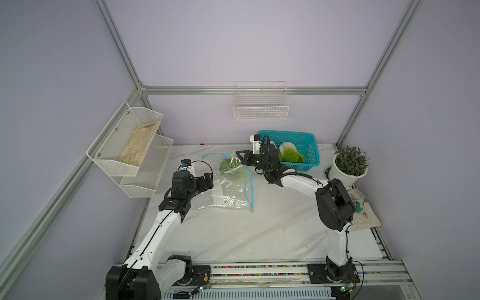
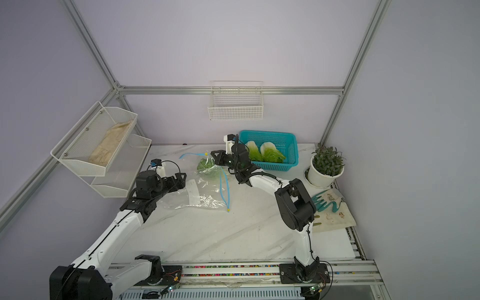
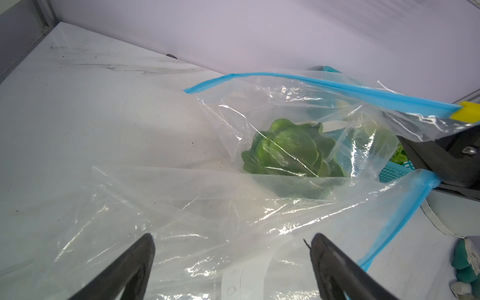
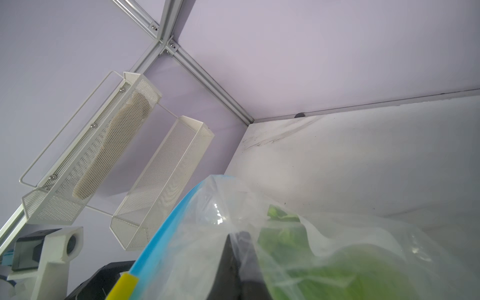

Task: Open the zip-top bag and take out the chinese cabbages
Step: Adjust the zipper food storage bag in the zipper food storage bag.

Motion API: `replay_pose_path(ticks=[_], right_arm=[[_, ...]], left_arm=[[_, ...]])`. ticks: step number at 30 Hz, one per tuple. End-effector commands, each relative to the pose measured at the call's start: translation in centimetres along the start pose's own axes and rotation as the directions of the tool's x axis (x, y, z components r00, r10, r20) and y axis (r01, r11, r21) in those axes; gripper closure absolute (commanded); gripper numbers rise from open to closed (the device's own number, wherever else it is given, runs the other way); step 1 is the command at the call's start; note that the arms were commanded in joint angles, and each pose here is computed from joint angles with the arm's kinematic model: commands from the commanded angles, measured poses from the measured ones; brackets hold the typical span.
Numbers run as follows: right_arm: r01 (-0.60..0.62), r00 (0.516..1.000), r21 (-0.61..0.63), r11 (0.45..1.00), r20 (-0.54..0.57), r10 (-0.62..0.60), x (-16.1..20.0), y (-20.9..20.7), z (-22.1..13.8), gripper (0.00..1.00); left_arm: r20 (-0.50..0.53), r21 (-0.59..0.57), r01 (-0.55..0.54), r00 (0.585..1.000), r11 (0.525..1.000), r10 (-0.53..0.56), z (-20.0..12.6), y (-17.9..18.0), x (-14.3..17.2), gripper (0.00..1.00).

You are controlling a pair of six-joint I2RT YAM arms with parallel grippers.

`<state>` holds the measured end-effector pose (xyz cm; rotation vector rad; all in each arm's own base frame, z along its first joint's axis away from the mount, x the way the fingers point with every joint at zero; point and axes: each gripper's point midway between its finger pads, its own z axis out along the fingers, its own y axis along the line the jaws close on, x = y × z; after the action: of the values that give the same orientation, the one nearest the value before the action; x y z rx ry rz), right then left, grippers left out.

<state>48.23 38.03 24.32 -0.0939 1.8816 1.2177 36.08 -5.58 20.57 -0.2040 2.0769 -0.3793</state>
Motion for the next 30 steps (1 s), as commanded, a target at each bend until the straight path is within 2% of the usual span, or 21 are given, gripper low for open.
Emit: replay_pose_path(ticks=[1,5,6,8,10,13,16,19,21,22,25,30], right_arm=[[-0.066,0.998,-0.012,0.998,-0.008,0.066,1.0,-1.3,0.6,1.0],[-0.077,0.997,-0.023,0.997,-0.018,0.077,1.2,-1.1,0.2,1.0],[-0.075,0.997,-0.022,0.997,-0.018,0.075,1.1,-1.0,-0.1,1.0],[-0.075,0.997,-0.019,0.997,-0.018,0.075,0.9,-1.1,-0.7,1.0],[-0.078,0.997,-0.022,0.997,-0.018,0.077,0.7,-1.3,-1.4,1.0],[-0.078,0.997,-0.036,0.996,-0.029,0.077,0.5,-1.3,-2.2,1.0],[-0.075,0.997,-0.047,0.996,-0.033,0.073,0.2,-1.2,-2.9,1.0],[-0.077,0.997,-0.06,0.995,-0.03,0.075,-0.5,-1.2,-3.4,1.0],[-0.081,0.996,-0.068,0.994,-0.029,0.079,-0.8,-1.3,-3.6,1.0],[-0.087,0.996,-0.072,0.994,-0.029,0.086,-1.0,-1.3,-3.8,1.0],[-0.101,0.995,-0.098,0.99,-0.032,0.099,-1.3,-1.1,-4.0,1.0],[-0.097,0.995,-0.127,0.987,-0.052,0.091,-1.1,-0.6,-4.1,1.0]], left_arm=[[0.06,0.063,-0.05,0.997,0.997,0.046,-0.1,-2.8,-2.3,0.06],[0.126,0.058,-0.176,0.978,0.983,0.168,-0.2,-4.1,-4.5,0.04],[0.156,0.06,-0.238,0.962,0.97,0.226,-0.4,-4.7,-5.8,0.04],[0.212,0.032,-0.398,0.899,0.917,0.383,-0.9,-5.7,-8.2,0.02],[0.263,-0.06,-0.541,0.802,0.839,0.536,-1.1,-6.0,-10.9,0.02],[0.278,-0.147,-0.678,0.671,0.721,0.687,-0.2,-6.5,-13.2,0.02],[0.252,-0.071,-0.85,0.491,0.522,0.834,1.9,-8.1,-11.9,0.01],[0.281,0.017,-0.924,0.371,0.382,0.885,3.0,-9.5,-10.3,0.01],[0.315,0.074,-0.949,0.313,0.306,0.896,3.3,-10.3,-9.2,0.04],[0.338,0.099,-0.956,0.294,0.277,0.894,3.1,-10.8,-8.9,0.06],[0.342,0.205,-0.953,0.283,0.222,0.896,4.9,-11.2,-6.9,0.13],[0.36,0.26,-0.947,0.277,0.19,0.891,7.0,-11.7,-6.4,0.14]])
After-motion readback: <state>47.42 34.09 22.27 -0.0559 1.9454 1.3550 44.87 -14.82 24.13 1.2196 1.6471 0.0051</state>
